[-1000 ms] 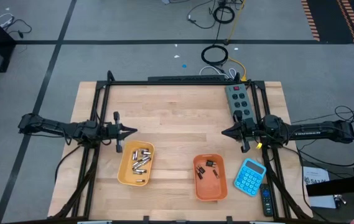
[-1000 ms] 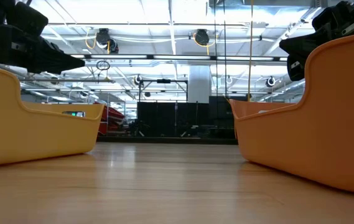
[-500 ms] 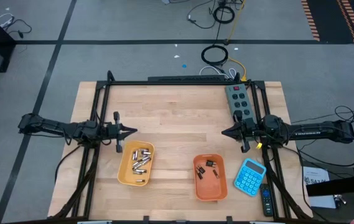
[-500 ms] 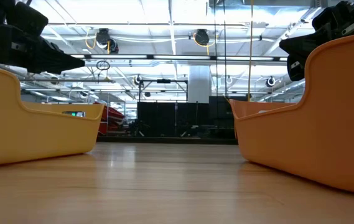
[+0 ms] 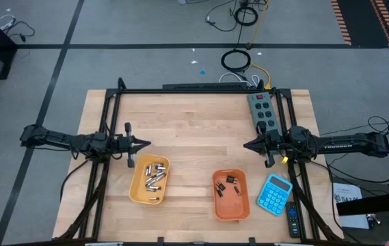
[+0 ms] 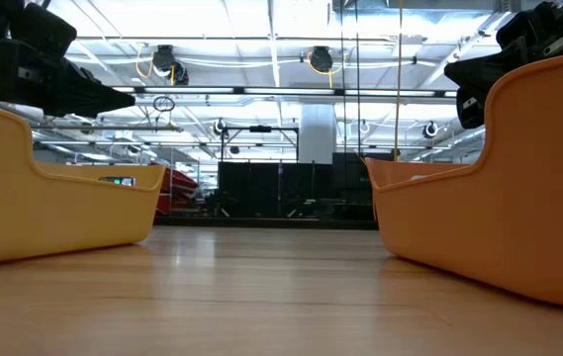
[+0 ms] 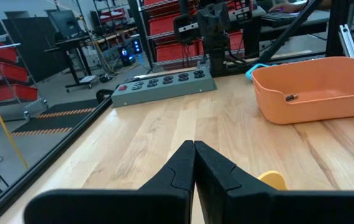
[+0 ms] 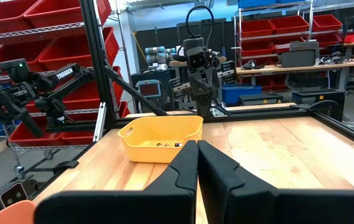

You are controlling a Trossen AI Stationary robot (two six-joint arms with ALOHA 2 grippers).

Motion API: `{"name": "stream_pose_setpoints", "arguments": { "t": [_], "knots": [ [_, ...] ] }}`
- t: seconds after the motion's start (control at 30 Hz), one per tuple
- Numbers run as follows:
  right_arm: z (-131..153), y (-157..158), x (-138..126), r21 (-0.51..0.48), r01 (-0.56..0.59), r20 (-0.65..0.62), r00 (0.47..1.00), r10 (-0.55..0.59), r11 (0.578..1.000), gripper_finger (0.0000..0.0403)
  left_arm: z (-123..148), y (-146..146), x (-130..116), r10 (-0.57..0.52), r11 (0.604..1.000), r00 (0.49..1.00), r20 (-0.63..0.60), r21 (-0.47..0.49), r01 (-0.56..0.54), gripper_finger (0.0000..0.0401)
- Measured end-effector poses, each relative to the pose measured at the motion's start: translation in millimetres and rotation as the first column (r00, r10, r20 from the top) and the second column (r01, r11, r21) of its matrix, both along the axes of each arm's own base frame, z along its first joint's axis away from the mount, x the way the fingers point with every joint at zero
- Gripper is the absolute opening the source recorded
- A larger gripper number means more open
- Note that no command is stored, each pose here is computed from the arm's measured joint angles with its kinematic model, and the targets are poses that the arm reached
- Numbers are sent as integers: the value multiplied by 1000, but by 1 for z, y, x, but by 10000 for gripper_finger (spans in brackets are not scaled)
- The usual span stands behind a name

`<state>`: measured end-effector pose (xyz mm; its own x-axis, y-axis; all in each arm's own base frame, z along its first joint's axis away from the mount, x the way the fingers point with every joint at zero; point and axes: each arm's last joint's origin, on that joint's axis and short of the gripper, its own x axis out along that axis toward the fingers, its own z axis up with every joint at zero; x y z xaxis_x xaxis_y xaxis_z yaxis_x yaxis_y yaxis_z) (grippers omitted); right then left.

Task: Sort batteries
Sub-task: Return to Home Position

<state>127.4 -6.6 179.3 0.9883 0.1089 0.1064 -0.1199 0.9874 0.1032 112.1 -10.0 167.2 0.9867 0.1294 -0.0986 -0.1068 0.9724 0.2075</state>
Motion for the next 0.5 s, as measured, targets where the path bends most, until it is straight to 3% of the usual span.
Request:
{"name": "stream_pose_setpoints", "arguments": {
  "t": [0.5],
  "knots": [
    [0,0,0,0,0,0,1000,0,1000,4,0,0,0,0,1000,1000,0,0,0,19]
  ]
}}
